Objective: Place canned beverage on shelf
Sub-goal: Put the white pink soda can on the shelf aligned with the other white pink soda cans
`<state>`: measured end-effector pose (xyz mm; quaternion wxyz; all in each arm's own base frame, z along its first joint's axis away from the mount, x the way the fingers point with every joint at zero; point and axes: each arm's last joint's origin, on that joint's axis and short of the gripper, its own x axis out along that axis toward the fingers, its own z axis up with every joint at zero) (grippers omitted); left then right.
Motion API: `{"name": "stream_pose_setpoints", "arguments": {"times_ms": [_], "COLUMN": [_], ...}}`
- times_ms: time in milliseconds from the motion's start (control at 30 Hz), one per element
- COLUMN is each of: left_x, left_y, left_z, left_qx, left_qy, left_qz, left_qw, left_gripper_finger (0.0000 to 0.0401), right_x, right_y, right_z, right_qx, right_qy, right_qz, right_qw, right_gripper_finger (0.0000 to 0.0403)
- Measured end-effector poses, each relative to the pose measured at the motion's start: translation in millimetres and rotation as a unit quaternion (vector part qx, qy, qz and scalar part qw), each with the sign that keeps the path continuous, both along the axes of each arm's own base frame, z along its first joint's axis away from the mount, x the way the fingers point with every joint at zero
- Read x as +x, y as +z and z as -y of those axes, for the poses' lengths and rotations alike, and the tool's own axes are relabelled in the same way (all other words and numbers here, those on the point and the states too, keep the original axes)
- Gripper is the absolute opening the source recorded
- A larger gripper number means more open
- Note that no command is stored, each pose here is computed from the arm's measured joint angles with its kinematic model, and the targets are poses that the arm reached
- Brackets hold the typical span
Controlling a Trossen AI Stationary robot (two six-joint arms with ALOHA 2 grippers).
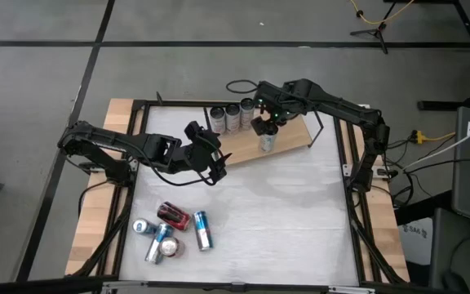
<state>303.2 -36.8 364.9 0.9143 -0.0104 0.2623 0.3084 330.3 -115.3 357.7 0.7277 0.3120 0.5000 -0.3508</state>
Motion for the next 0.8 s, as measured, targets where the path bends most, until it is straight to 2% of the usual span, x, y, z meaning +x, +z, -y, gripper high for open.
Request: {"name": "stream_pose_setpoints", "arguments": {"times_ms": [367, 800], "left_x": [0, 0], "left_y": [0, 0], "left_z": [0, 0], "left_qx": [0.000, -0.001], "left_qy": [0.000, 0.000], "left_qz": [0.000, 0.002], "left_qw": [1.000, 1.000], "left_gripper_finger": [0.0329, 0.0329], "right_x": [0, 13], "right_y": [0, -23], "right_z": [-1, 3], "right_qx": [0.010, 0.040], "right_qy": [0.002, 0.005], "right_qz": [0.003, -0.036], "right_qw": [1.000, 0.999], "right_gripper_finger": [0.0379, 0.0379]}}
